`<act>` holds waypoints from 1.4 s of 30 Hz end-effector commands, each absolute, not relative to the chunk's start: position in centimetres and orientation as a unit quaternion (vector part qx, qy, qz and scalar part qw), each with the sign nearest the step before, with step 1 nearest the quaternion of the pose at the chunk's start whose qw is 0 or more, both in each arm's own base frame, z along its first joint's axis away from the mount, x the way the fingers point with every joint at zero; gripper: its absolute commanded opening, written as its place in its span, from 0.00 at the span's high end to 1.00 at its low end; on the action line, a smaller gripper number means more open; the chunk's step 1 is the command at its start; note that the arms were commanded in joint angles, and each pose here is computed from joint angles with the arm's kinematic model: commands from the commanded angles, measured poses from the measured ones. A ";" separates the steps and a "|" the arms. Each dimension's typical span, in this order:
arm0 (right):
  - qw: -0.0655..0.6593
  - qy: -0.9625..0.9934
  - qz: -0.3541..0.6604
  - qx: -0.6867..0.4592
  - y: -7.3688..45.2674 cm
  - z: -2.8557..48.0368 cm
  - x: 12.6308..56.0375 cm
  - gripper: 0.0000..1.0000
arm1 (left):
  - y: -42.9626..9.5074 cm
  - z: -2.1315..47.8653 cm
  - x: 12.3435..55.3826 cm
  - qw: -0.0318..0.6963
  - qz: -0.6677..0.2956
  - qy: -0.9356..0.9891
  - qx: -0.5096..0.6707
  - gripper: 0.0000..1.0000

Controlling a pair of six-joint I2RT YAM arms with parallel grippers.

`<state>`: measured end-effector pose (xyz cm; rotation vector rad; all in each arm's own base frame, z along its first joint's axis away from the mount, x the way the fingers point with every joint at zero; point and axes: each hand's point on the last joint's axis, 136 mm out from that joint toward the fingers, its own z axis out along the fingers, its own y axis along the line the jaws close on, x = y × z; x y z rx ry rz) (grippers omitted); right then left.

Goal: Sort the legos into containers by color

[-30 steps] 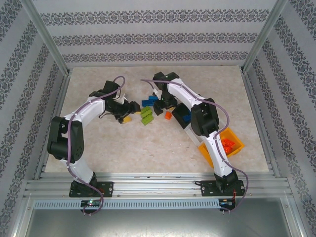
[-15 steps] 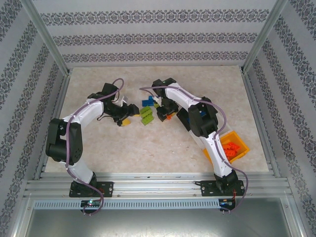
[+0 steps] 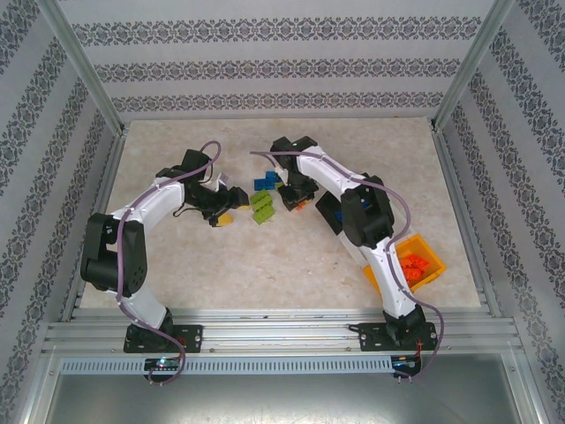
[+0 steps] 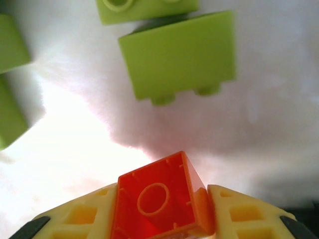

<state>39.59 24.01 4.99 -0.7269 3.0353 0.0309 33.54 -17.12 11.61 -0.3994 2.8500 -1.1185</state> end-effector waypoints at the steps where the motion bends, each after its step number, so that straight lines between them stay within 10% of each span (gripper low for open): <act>1: 0.076 0.982 0.061 -0.159 22.6 12.8 39.6 0.70 | -17.5 12.8 34.5 0.049 -0.345 0.932 -0.100 0.26; 19: 0.079 0.908 0.054 0.408 -0.9 12.0 16.0 0.69 | -24.2 11.8 36.5 0.046 -0.298 0.953 0.012 0.17; 26: 0.080 0.890 0.049 0.446 -3.3 10.4 17.5 0.69 | -23.6 11.6 34.9 0.037 -0.286 0.957 0.014 0.13; 34: 0.118 0.896 0.013 0.428 -6.0 12.0 20.1 0.34 | -22.1 10.7 33.0 0.031 -0.249 0.968 0.003 0.02; 42: 0.195 0.896 0.064 0.393 -4.2 15.8 22.3 0.31 | -21.6 9.4 34.0 0.023 -0.204 0.978 0.016 0.02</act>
